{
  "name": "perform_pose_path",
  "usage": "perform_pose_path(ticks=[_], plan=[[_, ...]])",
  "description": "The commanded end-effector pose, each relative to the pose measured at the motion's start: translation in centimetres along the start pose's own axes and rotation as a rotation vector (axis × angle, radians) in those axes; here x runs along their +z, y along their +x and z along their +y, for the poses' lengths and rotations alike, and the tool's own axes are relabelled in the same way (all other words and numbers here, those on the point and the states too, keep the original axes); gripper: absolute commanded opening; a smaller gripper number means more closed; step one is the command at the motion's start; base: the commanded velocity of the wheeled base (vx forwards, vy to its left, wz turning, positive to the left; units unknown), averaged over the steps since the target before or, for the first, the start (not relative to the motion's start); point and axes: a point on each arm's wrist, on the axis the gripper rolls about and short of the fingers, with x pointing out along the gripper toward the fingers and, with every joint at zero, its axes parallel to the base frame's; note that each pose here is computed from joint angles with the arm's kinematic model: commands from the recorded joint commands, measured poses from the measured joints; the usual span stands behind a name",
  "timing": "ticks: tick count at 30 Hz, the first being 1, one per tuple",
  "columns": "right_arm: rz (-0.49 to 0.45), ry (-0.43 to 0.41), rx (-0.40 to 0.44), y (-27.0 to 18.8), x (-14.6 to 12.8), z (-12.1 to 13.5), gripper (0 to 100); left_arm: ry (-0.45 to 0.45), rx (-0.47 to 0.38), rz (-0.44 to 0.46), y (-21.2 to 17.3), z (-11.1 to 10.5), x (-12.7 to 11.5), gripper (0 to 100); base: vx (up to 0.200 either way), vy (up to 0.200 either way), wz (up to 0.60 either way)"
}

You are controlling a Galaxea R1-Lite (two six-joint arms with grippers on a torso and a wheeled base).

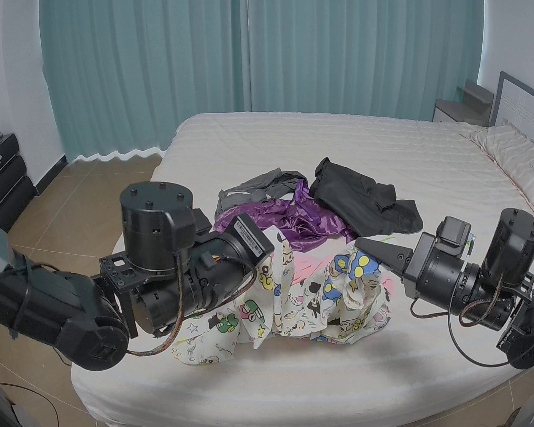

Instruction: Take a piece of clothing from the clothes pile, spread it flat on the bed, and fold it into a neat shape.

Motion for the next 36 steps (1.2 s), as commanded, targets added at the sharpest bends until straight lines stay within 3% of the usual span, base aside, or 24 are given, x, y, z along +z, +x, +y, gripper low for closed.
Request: perform_pose_path(ticks=[1,10,25,36], plan=[[0.033,0.014,-0.051,-0.28,-0.89,-1.26,0,0.000,0.028,-0.005,0.56,1.34,-0.38,0,0.000,0.000,0.00],[0.026,0.017,-0.074,0.01,-0.95,-1.68,0,-0.050,0.026,-0.025,0.63,1.63,0.36,0,0.000,0.000,0.00],[-0.020,0.014,-0.112,0.51,-0.64,-2.09,0,-0.063,-0.042,-0.053,0.61,0.99,0.38,0,0.000,-0.200,0.00],[-0.049,0.013,-0.122,0.54,-0.22,-2.16,0,-0.064,-0.047,-0.067,0.55,0.88,0.58,0,0.000,-0.200,0.00]])
